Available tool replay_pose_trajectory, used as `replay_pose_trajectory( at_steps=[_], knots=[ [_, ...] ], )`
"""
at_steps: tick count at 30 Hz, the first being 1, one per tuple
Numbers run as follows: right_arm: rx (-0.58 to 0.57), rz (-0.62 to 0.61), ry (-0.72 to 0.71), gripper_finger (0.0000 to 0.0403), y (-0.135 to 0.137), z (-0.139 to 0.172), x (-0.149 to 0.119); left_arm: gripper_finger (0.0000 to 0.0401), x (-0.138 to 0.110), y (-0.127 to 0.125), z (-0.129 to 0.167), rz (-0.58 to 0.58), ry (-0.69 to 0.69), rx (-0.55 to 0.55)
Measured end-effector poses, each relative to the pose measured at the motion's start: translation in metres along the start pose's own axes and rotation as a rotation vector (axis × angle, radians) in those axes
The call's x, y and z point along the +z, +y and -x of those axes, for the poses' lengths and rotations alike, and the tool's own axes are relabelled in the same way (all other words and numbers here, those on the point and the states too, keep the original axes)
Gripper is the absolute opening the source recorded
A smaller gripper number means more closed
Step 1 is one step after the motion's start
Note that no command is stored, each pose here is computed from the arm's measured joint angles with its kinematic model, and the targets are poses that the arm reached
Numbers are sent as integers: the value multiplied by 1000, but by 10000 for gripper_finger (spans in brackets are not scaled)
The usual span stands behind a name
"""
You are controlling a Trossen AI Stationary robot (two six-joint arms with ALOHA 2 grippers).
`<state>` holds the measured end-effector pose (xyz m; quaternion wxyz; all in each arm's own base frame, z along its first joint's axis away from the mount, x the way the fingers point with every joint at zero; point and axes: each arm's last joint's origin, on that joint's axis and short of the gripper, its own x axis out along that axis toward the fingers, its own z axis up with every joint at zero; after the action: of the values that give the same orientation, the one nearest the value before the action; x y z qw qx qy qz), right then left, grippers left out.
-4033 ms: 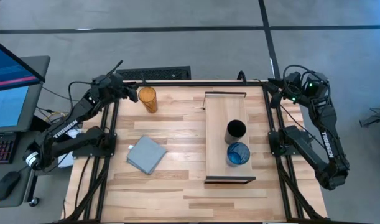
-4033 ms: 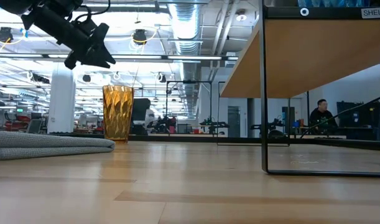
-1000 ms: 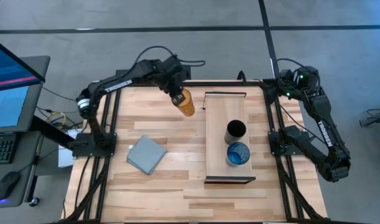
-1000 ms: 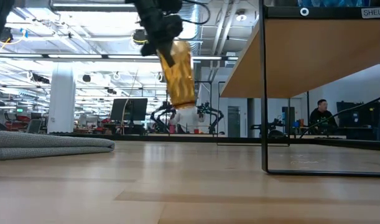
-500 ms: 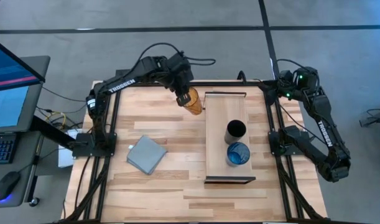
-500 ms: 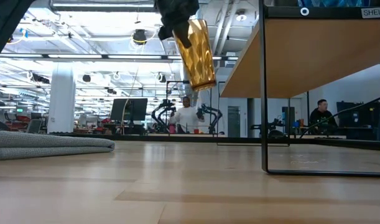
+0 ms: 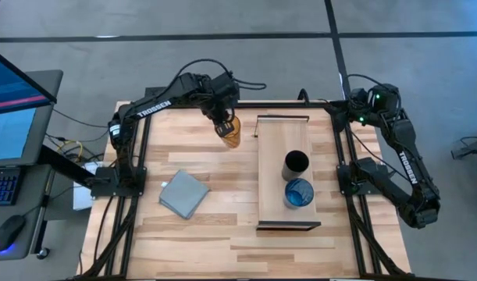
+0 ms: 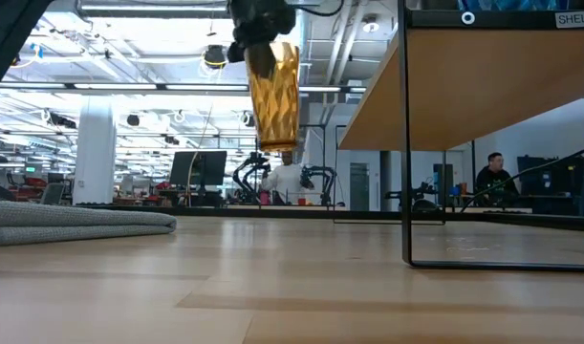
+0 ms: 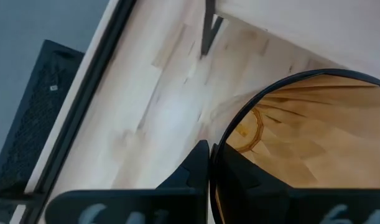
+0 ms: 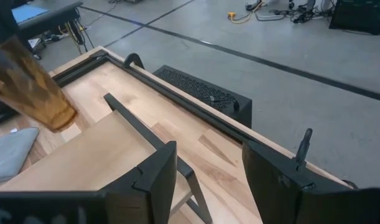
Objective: Stack small to large cups/mugs on shelf
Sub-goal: Put the brown cup on the shelf
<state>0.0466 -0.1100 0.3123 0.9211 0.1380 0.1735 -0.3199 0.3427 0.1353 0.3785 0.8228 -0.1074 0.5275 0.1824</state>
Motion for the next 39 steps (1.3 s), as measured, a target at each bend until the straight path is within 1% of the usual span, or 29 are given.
replay_pose_trajectory(
  at_steps=[3,6,9,12,14,21,27,30,34,36,39],
  knots=[
    [0,0,0,204,0,0,0,0,0,-3,-7,-2,1,-5],
    [0,0,1,205,0,0,0,0,2,-7,-22,-10,3,-16],
    [0,0,1,205,0,0,0,0,-2,-8,-36,-15,39,-19],
    [1,0,1,203,0,0,0,0,0,-8,-46,-14,3,-20],
    [1,0,1,204,0,0,0,0,-2,-6,-47,-10,25,-19],
    [2,2,8,205,0,0,-1,0,2,-2,-47,4,-17,-30],
    [1,1,10,205,0,0,-1,0,6,-4,-63,-18,-6,-25],
    [4,1,11,204,0,0,-1,0,8,-1,-59,-18,-20,-9],
    [15,3,19,204,2,-1,-2,0,12,5,-40,-10,-30,7],
    [24,6,22,204,3,-1,-2,0,16,5,-31,-24,-69,10],
    [33,11,24,205,4,-2,-2,0,23,4,-16,-49,-133,-20]
  ],
)
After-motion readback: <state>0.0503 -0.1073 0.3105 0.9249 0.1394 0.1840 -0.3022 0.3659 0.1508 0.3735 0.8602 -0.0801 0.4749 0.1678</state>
